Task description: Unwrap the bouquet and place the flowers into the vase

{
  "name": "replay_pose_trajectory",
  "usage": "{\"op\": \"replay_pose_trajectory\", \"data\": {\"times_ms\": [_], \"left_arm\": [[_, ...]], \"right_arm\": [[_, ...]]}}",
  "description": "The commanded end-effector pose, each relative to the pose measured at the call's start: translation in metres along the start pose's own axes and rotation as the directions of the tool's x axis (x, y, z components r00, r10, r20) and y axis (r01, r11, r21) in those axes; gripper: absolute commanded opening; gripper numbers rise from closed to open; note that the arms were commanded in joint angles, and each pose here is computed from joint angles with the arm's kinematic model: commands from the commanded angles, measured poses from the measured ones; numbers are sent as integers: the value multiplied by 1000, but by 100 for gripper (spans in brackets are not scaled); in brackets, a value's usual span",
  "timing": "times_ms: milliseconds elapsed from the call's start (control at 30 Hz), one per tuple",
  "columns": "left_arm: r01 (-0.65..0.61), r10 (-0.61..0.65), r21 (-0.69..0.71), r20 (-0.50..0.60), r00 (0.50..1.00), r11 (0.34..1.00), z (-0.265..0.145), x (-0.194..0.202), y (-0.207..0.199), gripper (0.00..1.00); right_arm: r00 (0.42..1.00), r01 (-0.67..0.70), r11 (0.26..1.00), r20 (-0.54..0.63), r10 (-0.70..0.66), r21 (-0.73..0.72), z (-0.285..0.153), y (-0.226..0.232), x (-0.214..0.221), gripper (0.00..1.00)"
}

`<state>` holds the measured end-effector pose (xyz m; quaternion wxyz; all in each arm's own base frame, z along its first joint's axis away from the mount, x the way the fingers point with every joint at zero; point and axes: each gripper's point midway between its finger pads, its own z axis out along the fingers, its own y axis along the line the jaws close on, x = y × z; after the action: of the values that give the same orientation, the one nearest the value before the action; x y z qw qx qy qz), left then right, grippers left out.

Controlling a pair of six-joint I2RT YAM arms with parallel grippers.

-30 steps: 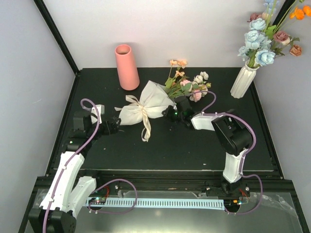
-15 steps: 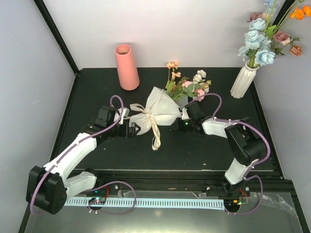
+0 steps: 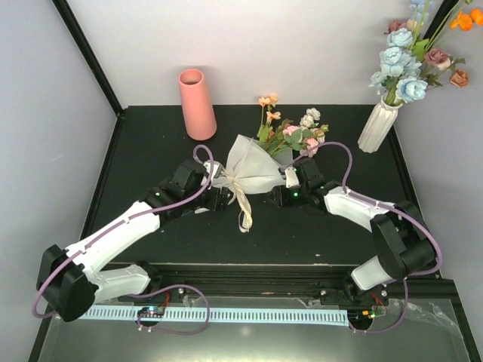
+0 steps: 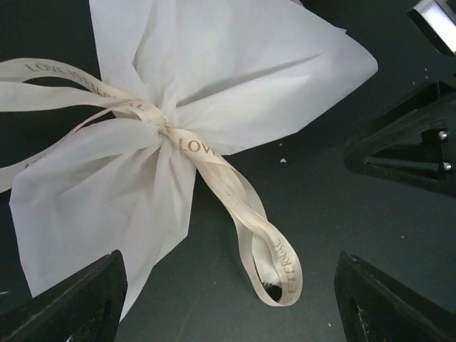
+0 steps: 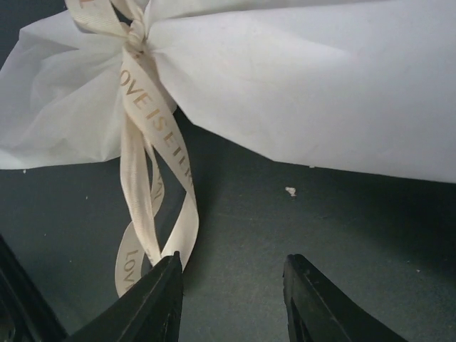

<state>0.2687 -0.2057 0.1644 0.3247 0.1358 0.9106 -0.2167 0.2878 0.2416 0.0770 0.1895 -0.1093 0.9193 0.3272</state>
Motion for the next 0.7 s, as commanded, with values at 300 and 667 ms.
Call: {"op": "replay_pose_trajectory", "data": {"times_ms": [300, 667], "left_arm": [[-113, 133, 173, -112, 985, 978, 26, 77, -63, 76], [-237, 246, 66, -246, 937, 969, 75, 107, -66, 65]], "right_arm": [[989, -47, 997, 140, 37, 65, -23, -3, -12, 57], [979, -85, 985, 199, 54, 151, -43, -18, -4, 68]]}}
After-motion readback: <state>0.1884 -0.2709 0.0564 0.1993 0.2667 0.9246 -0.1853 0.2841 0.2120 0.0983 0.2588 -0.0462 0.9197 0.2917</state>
